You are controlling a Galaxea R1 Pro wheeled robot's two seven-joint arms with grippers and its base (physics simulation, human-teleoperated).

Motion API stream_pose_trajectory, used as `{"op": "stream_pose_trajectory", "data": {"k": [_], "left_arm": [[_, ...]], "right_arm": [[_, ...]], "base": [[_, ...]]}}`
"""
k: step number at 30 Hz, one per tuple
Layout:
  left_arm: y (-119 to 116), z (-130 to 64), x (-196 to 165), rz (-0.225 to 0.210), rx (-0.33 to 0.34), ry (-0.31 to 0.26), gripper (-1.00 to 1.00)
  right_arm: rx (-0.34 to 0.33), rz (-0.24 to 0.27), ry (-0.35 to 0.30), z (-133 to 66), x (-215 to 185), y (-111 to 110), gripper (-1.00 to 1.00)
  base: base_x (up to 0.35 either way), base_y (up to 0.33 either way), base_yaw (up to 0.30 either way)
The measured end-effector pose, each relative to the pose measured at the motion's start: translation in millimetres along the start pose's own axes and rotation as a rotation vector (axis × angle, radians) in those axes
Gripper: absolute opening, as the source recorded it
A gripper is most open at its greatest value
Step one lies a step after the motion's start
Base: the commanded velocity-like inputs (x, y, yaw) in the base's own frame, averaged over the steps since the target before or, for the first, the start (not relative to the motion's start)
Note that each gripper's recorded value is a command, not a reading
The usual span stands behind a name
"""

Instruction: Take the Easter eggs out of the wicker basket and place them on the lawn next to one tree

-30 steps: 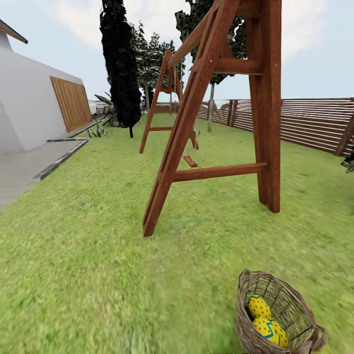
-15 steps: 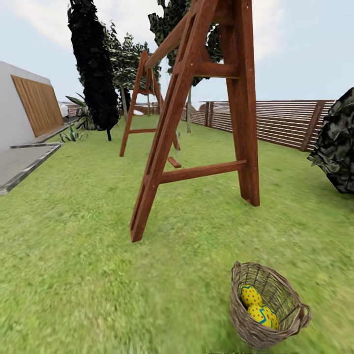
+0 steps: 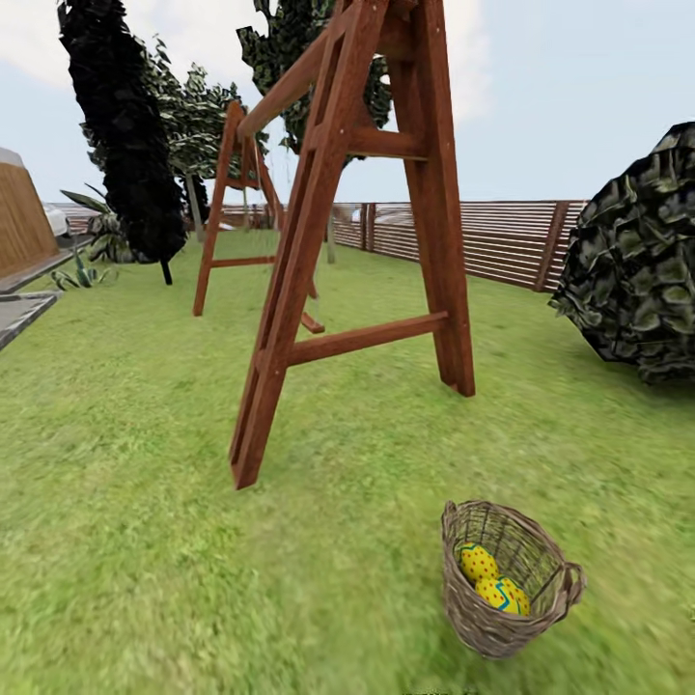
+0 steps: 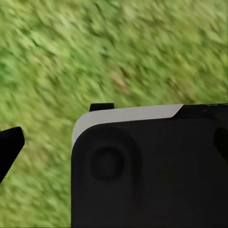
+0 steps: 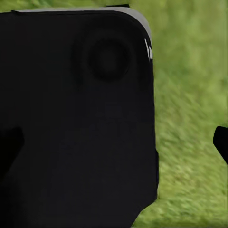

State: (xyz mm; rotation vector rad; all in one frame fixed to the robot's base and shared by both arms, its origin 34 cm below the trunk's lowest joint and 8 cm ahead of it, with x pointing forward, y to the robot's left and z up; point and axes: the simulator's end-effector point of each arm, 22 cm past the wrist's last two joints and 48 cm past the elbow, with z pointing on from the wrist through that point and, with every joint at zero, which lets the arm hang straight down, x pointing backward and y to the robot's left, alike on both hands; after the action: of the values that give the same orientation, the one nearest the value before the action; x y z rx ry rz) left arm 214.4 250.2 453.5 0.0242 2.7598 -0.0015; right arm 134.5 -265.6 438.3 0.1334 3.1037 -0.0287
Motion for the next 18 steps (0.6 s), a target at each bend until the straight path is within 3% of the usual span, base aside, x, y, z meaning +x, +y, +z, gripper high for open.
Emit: {"op": "stream_pose_trajectory", "data": {"k": [18], "left_arm": [[0.1,0.6,-3.5,0.0,0.0,-0.009,1.0]], "right_arm": [[-0.002,0.002,-0.009,0.2,-3.4,1.3,1.0]], "base": [[0.0,0.287,-0.266]]}}
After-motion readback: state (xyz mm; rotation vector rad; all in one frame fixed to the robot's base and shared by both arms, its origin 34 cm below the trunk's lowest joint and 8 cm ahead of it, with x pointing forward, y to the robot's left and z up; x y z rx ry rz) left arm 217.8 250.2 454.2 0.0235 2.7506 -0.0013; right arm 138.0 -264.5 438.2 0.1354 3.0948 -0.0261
